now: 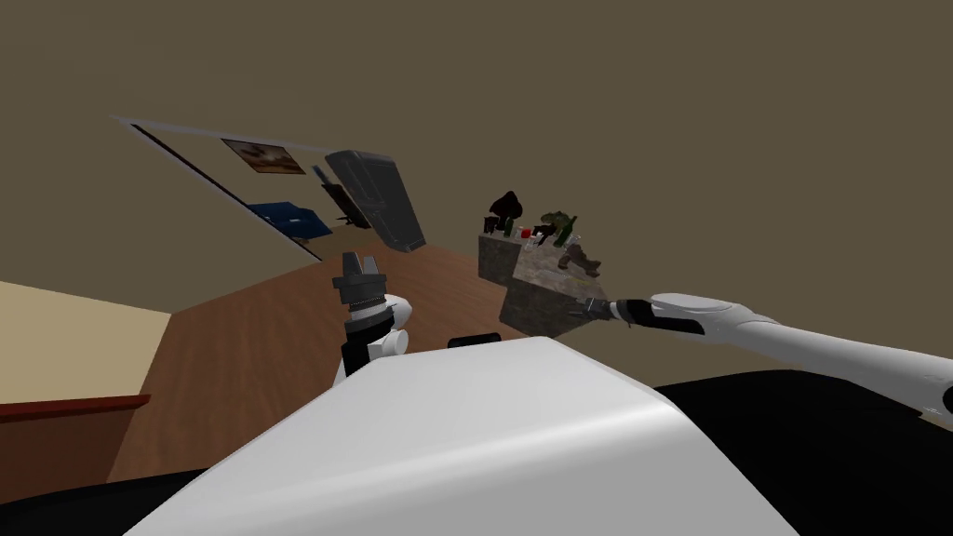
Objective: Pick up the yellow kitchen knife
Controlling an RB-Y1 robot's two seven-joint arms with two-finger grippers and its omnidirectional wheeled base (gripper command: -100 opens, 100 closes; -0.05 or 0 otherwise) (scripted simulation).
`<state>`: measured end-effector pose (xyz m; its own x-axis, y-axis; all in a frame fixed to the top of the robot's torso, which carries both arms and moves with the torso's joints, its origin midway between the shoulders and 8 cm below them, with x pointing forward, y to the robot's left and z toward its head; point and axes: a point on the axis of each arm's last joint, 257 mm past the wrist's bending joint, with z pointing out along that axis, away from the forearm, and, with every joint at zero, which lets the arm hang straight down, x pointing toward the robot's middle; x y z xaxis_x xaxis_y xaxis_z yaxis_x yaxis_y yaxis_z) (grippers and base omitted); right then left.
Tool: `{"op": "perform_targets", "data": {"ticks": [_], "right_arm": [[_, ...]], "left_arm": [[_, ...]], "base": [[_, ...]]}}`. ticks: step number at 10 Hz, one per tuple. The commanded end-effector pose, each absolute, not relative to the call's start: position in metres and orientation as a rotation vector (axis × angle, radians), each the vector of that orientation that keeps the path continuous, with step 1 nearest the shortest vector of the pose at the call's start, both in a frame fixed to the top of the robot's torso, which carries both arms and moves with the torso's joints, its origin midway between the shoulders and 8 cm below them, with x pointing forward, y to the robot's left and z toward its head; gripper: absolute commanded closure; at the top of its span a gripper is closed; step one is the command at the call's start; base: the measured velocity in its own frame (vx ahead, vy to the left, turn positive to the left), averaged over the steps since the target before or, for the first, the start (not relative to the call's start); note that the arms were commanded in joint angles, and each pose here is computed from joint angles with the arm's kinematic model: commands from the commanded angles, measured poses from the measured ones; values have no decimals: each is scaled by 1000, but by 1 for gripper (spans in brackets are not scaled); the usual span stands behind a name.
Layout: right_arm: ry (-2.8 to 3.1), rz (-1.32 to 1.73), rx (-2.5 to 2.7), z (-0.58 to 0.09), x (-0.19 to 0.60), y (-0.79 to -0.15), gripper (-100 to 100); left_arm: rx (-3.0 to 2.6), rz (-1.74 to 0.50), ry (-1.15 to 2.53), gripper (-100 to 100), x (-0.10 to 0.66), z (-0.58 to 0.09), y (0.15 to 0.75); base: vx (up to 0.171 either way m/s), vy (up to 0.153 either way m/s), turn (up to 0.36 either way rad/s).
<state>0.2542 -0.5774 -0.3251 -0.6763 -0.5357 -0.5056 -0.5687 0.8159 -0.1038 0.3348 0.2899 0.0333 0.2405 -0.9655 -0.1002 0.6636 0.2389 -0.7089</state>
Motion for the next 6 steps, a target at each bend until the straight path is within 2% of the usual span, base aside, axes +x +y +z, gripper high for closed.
{"op": "perform_targets", "data": {"ticks": [1,2,3,4,6], "right_arm": [[2492,41,-850,-321,251,-595,-100],[2492,41,-850,-321,251,-595,-100],[2532,-19,-917,-315,241,-617,-100],[2577,-83,-969,-309,229,-643,-100],[2659,-153,-1057,-304,200,-675,-100]], "left_arm": [[-605,-1212,601,0,335,33,290],[-605,-1212,601,0,335,33,290],[-605,-1212,601,0,335,33,290],[-605,-1212,601,0,335,33,290],[-605,-1212,601,0,335,33,290]], "base": [[197,-58,129],[73,-16,-16],[111,-34,237],[219,-77,343],[270,-133,340]]}}
